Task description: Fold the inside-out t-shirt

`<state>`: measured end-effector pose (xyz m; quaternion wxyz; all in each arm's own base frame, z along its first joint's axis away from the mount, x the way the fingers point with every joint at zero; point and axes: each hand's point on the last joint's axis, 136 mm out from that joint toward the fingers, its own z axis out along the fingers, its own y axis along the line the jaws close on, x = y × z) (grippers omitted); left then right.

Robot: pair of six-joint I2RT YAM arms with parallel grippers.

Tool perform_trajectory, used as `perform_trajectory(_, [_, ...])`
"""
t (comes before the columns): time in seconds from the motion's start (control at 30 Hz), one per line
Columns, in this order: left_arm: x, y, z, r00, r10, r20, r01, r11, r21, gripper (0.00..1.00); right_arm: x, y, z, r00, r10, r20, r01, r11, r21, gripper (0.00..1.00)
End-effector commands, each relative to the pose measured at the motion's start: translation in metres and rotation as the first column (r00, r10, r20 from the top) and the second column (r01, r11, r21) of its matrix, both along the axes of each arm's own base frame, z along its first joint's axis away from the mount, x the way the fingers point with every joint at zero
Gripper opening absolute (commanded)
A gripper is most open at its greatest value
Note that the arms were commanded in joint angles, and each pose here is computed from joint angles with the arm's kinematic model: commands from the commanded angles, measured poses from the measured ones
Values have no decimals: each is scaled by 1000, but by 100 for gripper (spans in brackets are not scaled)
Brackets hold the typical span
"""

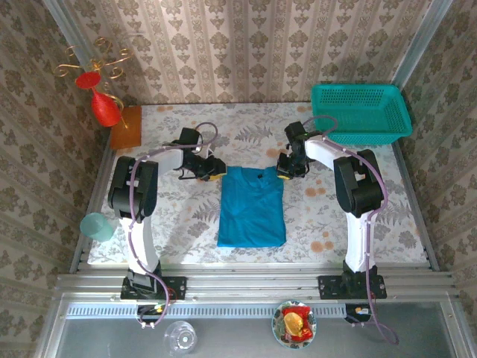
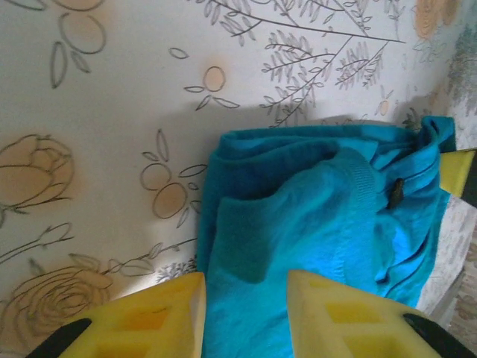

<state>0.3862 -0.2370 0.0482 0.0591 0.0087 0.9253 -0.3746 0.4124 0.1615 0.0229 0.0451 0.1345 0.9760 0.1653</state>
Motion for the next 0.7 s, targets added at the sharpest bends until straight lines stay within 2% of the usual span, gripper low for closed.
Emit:
perform_trajectory(0.0, [6,-15,18,999,-28,32,31,997,-73,31,-7,-7,3,1000,11,-25,-12,999,-39,0])
perform_trajectory(0.2, [2,-23,25,997,-46,55,50,996,-80,15,-9,-9,7,1000,15,-25,-16,999,-47,0])
perform_trajectory(0.37, [-4,-35,27,996,-73,55,78,993,-87,10,-10,-9,6,999,16,-31,-17,999,-47,0])
perform_trajectory(0.47, [-3,-33,23,996,-61,62,65,996,-56,10,-11,-8,5,999,17,-35,-19,999,-47,0])
perform_trajectory(0.67, [7,8,9,993,18,117,-42,978,205,23,-13,-9,1,999,21,-49,-24,998,-54,0])
